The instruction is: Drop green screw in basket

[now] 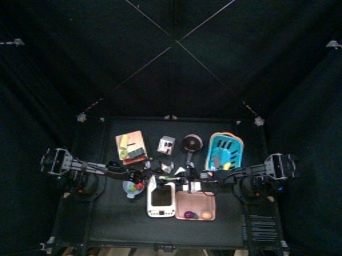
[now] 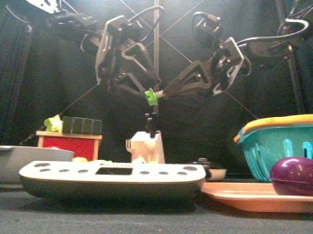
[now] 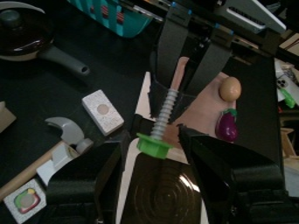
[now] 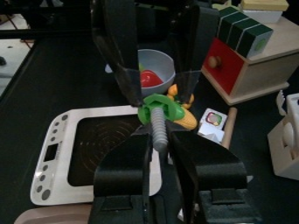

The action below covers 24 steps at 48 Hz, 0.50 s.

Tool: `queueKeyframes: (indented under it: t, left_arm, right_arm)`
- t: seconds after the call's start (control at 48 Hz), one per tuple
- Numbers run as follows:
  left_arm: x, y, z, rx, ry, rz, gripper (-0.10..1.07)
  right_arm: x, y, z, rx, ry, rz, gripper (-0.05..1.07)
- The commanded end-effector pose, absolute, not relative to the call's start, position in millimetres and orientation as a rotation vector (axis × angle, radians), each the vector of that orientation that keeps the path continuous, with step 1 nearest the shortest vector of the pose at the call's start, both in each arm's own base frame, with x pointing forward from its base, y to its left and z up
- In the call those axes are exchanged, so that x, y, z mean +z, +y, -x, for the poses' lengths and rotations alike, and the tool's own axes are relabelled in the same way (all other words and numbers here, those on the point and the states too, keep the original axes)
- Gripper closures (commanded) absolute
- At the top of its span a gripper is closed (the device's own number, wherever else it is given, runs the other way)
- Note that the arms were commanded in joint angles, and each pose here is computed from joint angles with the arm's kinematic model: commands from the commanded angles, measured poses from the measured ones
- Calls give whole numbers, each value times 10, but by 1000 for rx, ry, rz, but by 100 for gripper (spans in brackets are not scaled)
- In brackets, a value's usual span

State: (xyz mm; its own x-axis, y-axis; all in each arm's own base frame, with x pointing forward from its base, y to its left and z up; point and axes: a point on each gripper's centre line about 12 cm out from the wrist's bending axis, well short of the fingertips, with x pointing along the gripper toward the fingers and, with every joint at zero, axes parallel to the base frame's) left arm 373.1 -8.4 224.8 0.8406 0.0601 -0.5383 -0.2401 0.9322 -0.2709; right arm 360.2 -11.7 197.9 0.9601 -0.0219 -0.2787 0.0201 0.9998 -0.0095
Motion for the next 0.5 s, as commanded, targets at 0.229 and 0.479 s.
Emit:
queueKeyframes:
  t: [0.229, 0.479]
  left_arm:
    - [2510, -56, -3329, 132, 471, 285, 13]
    - [2501, 52, -3091, 136, 457, 103, 13]
  right_arm:
    - [2324, -167, -3521, -97, 256, -144, 49]
    - [2701, -388, -3137, -193, 314, -374, 49]
